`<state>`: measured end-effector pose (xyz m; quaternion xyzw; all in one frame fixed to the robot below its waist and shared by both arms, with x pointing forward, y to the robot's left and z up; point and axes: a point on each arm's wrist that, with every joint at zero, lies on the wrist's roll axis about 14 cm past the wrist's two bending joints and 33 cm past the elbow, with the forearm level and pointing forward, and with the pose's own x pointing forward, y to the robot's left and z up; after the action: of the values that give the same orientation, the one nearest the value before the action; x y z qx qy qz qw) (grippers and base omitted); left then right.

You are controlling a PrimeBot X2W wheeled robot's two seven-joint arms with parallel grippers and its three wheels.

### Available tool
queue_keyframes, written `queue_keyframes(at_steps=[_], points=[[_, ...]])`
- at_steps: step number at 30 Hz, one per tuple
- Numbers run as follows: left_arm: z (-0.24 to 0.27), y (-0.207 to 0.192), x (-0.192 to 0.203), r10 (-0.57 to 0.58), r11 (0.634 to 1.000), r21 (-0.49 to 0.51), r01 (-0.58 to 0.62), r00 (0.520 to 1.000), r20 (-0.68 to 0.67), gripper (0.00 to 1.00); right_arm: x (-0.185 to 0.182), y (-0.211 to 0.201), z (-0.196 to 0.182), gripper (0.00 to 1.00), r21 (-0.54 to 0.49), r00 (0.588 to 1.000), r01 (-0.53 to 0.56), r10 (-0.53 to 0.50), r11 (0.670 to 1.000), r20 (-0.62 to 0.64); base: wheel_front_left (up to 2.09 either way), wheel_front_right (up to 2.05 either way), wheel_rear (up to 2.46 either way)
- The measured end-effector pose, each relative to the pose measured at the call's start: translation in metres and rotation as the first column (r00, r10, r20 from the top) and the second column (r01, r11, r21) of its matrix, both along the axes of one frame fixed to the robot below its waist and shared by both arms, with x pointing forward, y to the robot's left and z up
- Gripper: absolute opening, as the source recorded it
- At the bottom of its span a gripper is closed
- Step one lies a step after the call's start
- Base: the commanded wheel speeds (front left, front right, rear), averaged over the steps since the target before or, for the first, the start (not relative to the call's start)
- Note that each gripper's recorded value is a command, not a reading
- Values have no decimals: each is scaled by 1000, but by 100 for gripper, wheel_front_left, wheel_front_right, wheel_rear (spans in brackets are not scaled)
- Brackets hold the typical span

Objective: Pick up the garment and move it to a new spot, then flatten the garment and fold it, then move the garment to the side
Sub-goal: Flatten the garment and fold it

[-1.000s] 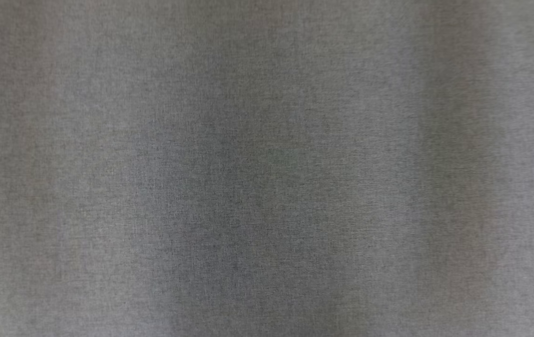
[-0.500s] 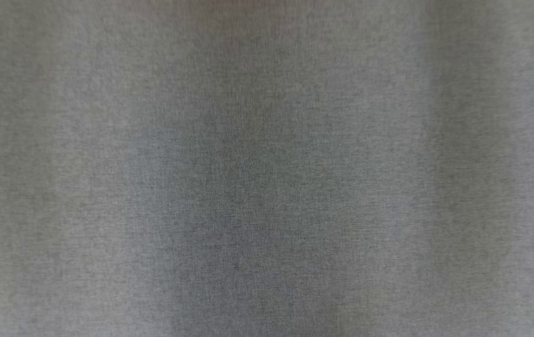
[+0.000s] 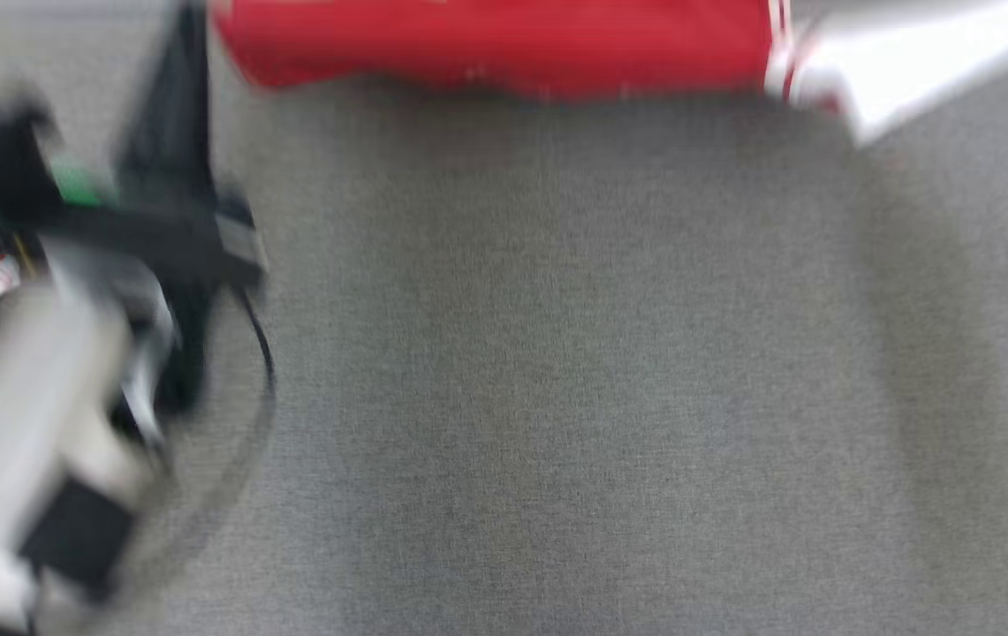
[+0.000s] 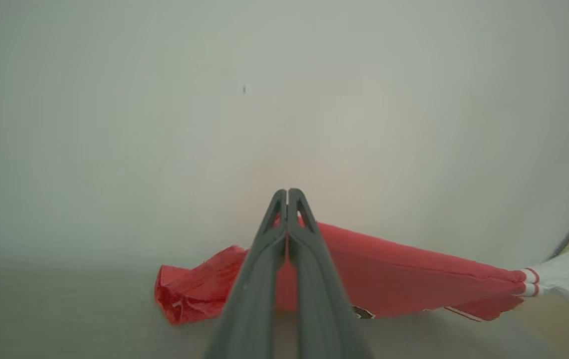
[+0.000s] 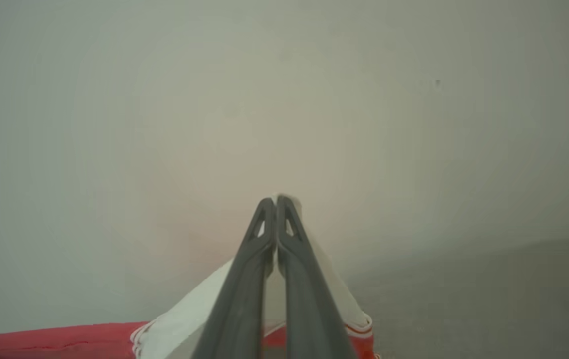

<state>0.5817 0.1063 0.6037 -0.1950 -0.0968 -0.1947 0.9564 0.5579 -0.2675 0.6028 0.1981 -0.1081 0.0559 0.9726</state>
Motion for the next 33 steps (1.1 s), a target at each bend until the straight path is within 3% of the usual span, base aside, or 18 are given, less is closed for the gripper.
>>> queue_keyframes(at_steps=[8,13,18,24,29,33], points=[[-84,8,-102,68,989,-109,-97,967,-246,0,-107,0,-88,0,84,980,33,-15,996,-200,0,0,0],[-138,29,-153,142,979,-79,-187,908,-394,0,-176,3,-135,0,78,936,83,-51,993,-350,0,0,0],[-168,42,-190,196,970,-36,-239,862,-467,0,-224,-1,-158,0,80,893,150,-100,985,-439,0,0,0],[-190,58,-212,239,969,63,-240,835,-495,0,-263,11,-176,0,99,835,155,-76,983,-546,0,0,0],[-205,57,-225,245,967,69,-247,810,-534,0,-283,21,-186,0,98,789,136,-48,986,-613,0,0,0],[-209,54,-230,239,968,71,-240,805,-543,0,-286,27,-187,0,113,779,137,-37,984,-626,0,0,0]])
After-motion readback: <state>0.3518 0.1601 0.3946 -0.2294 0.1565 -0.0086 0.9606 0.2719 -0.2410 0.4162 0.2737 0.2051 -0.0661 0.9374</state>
